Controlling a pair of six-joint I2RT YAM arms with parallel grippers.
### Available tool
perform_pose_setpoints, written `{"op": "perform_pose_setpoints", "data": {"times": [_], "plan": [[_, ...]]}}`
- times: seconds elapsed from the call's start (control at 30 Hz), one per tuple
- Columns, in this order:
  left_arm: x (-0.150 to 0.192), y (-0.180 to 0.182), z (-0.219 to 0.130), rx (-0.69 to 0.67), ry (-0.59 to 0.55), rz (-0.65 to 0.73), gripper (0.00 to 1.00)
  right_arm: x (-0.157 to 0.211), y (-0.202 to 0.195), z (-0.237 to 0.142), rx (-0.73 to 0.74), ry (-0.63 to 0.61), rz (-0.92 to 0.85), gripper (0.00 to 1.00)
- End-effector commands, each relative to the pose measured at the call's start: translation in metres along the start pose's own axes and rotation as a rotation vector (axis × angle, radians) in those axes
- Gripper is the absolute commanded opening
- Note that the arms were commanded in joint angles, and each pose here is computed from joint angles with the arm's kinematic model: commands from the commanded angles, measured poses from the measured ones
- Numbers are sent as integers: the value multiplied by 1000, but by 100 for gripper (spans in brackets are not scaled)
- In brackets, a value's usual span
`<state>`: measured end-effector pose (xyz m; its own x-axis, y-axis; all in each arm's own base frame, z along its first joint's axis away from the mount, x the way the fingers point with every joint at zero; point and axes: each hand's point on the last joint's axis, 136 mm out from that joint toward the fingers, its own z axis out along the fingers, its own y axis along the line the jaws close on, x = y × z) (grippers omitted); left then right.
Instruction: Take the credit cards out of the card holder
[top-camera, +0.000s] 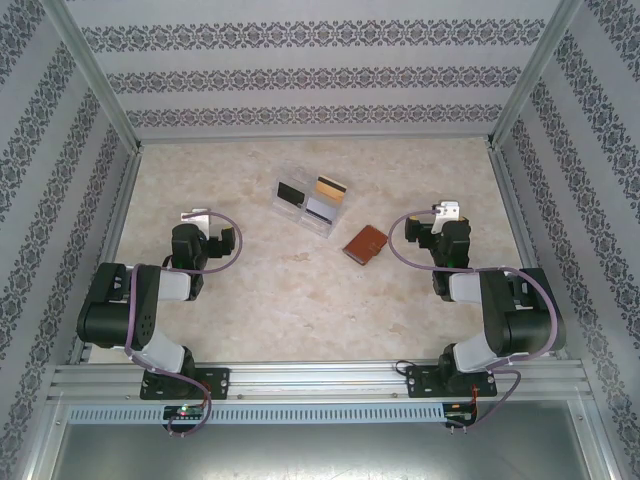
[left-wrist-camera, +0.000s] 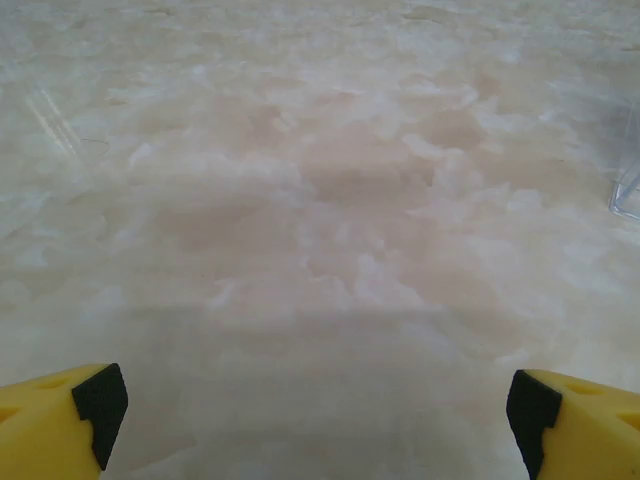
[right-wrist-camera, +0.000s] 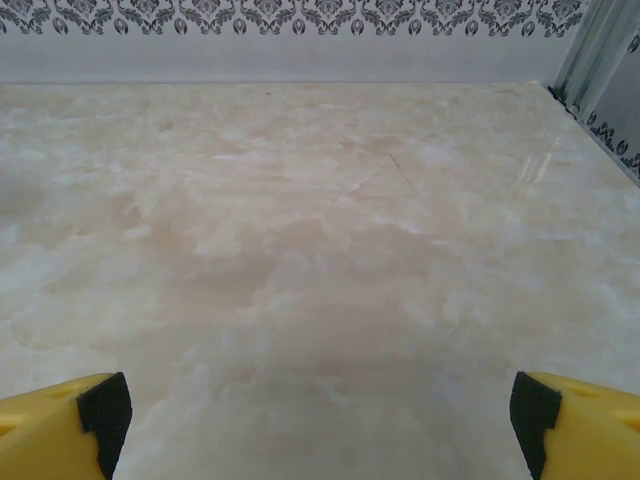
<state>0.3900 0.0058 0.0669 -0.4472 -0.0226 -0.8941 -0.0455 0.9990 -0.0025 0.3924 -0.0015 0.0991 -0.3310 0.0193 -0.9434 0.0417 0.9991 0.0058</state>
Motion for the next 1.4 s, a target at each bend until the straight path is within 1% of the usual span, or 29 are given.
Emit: {"op": "perform_pose_setpoints", "data": {"times": [0.0, 0.8, 0.9, 1.07, 1.2, 1.27, 1.33, 1.37], "plan": [[-18, 1, 2, 3, -55, 19, 99, -8, 2, 3, -19, -18, 0, 98], [-18, 1, 1, 3, -60, 17, 99, -8, 3, 2, -21, -20, 1, 98], [-25, 6, 0, -22, -58, 7, 99, -17, 0, -3, -6, -38, 6, 98], [-45, 16, -11, -82, -15, -19, 99, -43, -12, -28, 60, -72, 31, 98], [-59, 19, -21, -104, 21, -82, 99, -65, -19, -49, 96, -86, 112, 98], [-67, 18, -27, -98, 35, -138, 99, -69, -28, -60, 152, -20, 242, 98], [-76, 15, -35, -88, 55, -197, 99, -65, -32, -69, 197, 111, 335, 98], [-81, 15, -39, -87, 69, -236, 99, -63, -28, -73, 186, 175, 361, 98]]}}
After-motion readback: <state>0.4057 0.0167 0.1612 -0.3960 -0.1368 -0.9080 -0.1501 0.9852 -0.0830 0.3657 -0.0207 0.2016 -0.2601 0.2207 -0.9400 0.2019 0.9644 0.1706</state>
